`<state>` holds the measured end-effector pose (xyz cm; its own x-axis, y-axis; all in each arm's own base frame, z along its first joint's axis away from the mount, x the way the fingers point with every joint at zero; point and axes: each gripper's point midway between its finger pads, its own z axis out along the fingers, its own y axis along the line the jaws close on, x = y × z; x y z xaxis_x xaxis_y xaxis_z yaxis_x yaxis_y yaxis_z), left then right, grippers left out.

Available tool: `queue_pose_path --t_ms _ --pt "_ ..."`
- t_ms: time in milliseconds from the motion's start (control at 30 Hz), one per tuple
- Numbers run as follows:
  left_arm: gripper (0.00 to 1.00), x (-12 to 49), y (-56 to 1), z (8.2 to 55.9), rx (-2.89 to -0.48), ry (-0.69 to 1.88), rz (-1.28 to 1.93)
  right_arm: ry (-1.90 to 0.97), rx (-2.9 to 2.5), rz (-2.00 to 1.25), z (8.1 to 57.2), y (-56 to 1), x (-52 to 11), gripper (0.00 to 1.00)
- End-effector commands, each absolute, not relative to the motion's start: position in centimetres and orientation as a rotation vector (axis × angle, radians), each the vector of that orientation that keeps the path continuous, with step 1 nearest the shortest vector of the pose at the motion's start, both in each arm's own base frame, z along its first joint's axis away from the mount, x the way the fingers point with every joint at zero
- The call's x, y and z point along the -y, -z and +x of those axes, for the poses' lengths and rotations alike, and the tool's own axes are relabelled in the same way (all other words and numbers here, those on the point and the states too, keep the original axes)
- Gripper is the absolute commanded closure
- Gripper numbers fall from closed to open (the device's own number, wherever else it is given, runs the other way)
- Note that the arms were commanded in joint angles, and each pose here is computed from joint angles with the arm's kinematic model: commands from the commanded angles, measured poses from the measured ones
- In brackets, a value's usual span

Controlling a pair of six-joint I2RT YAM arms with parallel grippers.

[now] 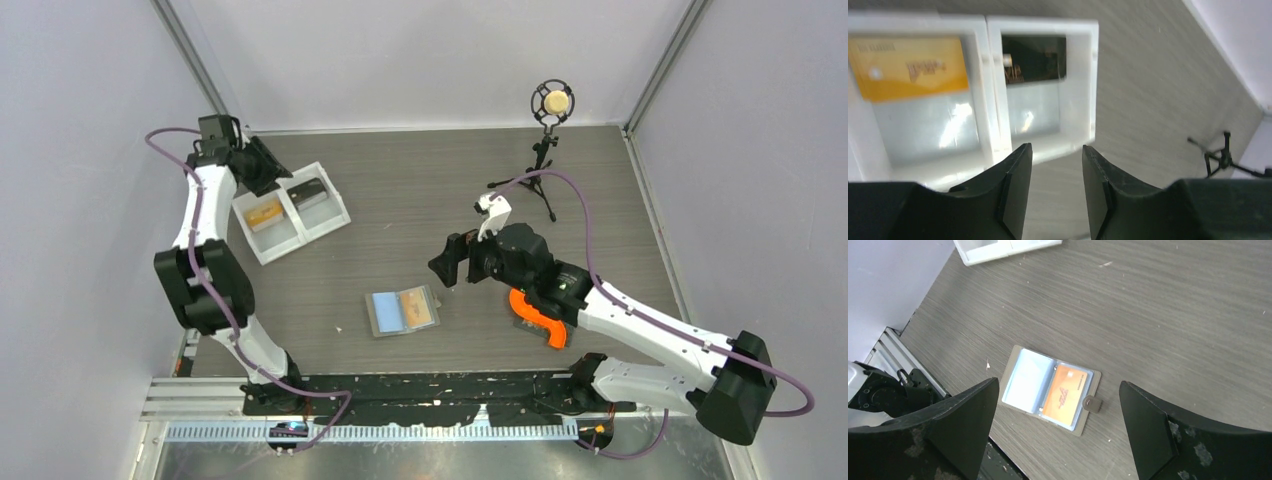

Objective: Take the credit cards out of the card holder
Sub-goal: Place the credit card in the storage box, then remove the credit card from the card holder.

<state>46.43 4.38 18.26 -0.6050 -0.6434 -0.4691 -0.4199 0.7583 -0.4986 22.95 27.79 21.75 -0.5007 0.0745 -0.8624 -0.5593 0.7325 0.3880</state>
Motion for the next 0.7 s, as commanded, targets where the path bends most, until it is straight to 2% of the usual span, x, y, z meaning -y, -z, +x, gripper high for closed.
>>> queue_pose_path --t_ms 0,67,200,467,667 --pt "0.56 0.0 -19.2 40.8 -2.379 0.536 -0.653 -0.799 -2.066 -0.300 23.2 -21.2 -27.9 0.00" --pt "0.55 2.0 -18.1 38.0 -2.423 0.554 -0.594 -0.799 -2.096 -0.286 23.0 -20.5 -27.9 0.02" --pt "0.55 5.0 -17.6 33.4 -2.435 0.607 -0.487 -0.847 -2.133 -0.244 22.3 -18.9 -28.1 0.10" --pt "0.57 14.6 -15.7 24.8 -2.479 0.918 -0.165 -0.933 -2.196 -0.266 20.9 -15.8 -29.0 0.43" --pt "0.62 19.0 -14.2 22.1 -2.474 1.069 -0.084 -0.988 -2.218 -0.274 20.4 -15.0 -30.1 0.49"
